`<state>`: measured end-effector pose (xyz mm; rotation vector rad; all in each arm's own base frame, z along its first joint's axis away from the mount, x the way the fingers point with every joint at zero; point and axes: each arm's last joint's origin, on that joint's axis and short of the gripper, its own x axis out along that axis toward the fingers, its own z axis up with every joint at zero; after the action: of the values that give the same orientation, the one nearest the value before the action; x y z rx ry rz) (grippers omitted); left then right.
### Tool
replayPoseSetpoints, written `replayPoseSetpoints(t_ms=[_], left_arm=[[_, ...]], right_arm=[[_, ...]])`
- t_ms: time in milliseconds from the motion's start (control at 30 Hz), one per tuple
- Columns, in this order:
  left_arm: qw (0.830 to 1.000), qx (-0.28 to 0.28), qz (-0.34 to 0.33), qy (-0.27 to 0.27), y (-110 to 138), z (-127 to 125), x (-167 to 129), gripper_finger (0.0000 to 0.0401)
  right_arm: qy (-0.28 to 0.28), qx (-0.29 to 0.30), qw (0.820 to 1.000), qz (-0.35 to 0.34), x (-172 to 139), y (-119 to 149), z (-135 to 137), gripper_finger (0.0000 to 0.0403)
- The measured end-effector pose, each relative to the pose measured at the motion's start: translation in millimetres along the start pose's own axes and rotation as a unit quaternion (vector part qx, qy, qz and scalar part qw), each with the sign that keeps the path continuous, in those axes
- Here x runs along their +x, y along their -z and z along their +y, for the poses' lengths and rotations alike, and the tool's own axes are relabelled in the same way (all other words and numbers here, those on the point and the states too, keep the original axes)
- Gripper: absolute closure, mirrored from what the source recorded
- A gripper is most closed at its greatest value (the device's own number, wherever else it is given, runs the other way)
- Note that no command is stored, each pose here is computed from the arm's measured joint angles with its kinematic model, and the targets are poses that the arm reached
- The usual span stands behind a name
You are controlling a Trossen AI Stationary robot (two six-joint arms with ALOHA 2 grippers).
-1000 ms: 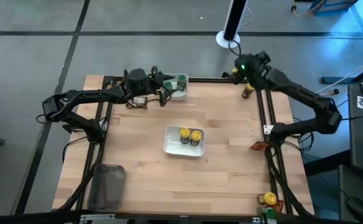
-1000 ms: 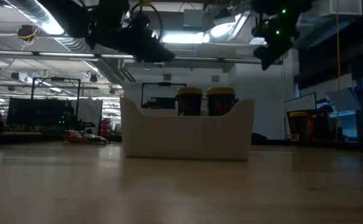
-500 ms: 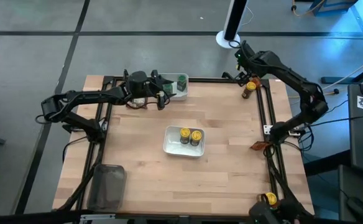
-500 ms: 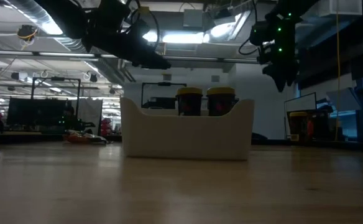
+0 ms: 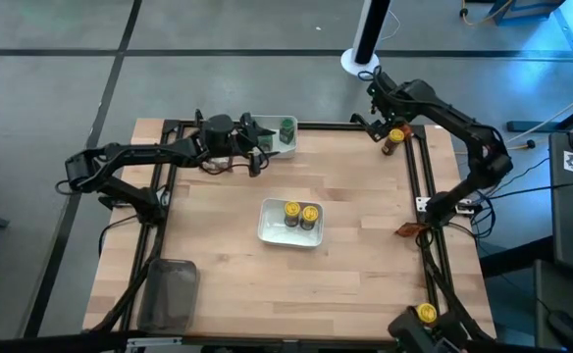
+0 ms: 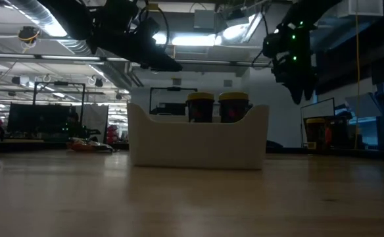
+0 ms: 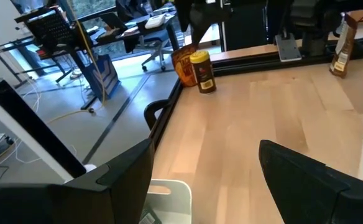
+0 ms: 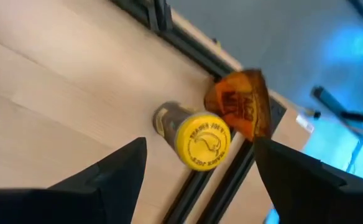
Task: Sort spices by type
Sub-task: Put the top yellow seasoning bottle into the bottom white bin
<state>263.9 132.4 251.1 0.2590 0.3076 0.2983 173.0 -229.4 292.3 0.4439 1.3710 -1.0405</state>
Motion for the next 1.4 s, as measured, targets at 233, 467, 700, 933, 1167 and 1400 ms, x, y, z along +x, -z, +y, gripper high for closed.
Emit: replayPoseSetpoints(t_ms=[233,467,700,933,1167,1400], left_arm=[[1.0,0.0,0.001,0.0,0.0,-0.1,0.0,0.0125],[1.0,0.006,0.005,0.001,0.9,-0.4,0.0,0.0125],[1.0,0.006,0.005,0.001,1.0,-0.4,0.1,0.0125],[1.0,0.006,0.005,0.001,0.8,-0.4,0.1,0.0125],[1.0,0.006,0.005,0.001,0.8,-0.4,0.1,0.0125],[1.0,0.011,0.006,0.002,1.0,-0.4,0.1,0.0125]], right_arm=[[0.011,-0.002,0.998,0.058,24.4,-6.0,4.5,0.007],[0.033,0.009,0.995,0.098,45.8,-11.2,5.9,0.0061],[0.051,0.018,0.99,0.128,62.6,-14.2,6.8,0.0072],[0.056,0.02,0.986,0.154,76.6,-16.1,11.3,0.0072],[0.038,0.018,0.982,0.183,89.5,-16.9,16.7,0.0072],[-0.033,0.004,0.982,0.188,90.2,-17.4,21.2,0.0072]])
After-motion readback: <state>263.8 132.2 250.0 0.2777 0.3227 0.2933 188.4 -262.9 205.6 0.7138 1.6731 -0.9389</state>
